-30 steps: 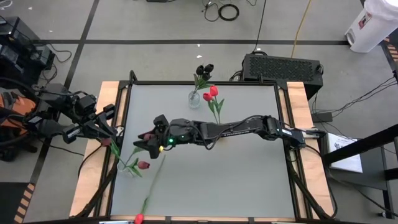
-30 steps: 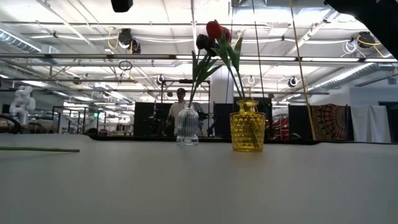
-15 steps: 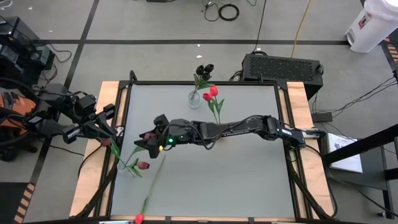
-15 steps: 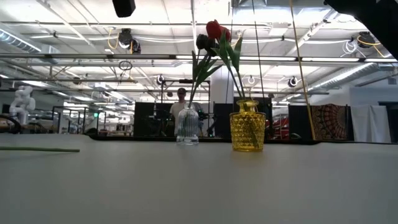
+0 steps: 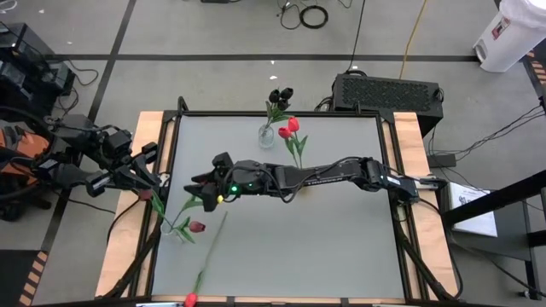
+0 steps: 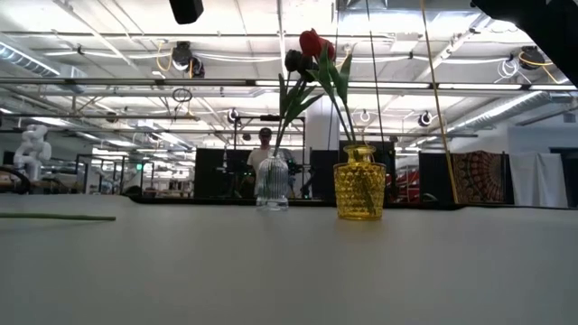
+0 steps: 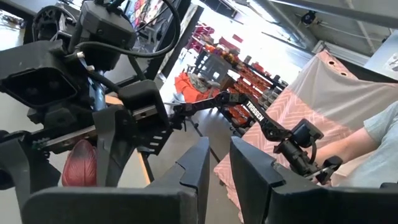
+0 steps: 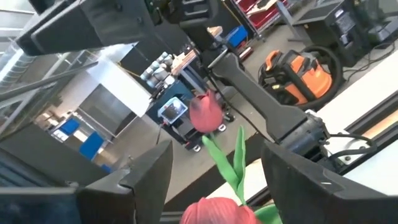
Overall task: Sort flowers into vase by color
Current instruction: Put the red tulip into the bottom transparent bin
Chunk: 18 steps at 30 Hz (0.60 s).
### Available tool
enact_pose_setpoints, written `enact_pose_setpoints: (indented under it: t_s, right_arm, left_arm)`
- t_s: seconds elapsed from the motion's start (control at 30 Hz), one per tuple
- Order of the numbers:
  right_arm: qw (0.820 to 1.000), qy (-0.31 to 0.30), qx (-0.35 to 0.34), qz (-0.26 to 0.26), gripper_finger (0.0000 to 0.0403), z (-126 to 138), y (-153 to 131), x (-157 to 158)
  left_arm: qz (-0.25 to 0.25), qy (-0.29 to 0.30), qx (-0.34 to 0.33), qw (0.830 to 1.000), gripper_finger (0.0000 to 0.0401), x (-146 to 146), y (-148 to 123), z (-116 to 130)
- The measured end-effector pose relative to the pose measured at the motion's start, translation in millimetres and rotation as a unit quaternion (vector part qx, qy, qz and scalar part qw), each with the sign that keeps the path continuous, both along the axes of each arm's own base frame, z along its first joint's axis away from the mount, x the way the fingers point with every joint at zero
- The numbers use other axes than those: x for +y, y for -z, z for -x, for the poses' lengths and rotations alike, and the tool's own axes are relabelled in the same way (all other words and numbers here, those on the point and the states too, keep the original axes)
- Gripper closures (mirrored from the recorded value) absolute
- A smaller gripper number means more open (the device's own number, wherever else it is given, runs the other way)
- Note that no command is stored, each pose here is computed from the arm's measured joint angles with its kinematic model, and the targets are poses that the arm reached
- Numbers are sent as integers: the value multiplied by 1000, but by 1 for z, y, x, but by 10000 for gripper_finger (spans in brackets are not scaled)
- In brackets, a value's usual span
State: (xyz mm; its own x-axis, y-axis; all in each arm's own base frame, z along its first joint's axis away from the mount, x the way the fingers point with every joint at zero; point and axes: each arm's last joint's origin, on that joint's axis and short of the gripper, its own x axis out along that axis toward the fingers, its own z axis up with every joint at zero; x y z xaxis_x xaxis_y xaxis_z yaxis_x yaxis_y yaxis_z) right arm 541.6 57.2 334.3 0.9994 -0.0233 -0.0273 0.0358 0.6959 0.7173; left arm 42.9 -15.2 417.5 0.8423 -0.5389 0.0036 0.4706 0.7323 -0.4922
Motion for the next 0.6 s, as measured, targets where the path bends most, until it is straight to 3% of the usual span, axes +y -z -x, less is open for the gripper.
enact_pose_setpoints:
  t_s: [0.3,0.6]
  right_arm:
    - [1000,12,-2,2,165,1,-1,-1]
    - [999,39,2,36,165,22,-37,-5]
  left_arm:
    - [0,0,0,1000,332,0,0,0]
    - [0,0,0,1000,332,0,0,0]
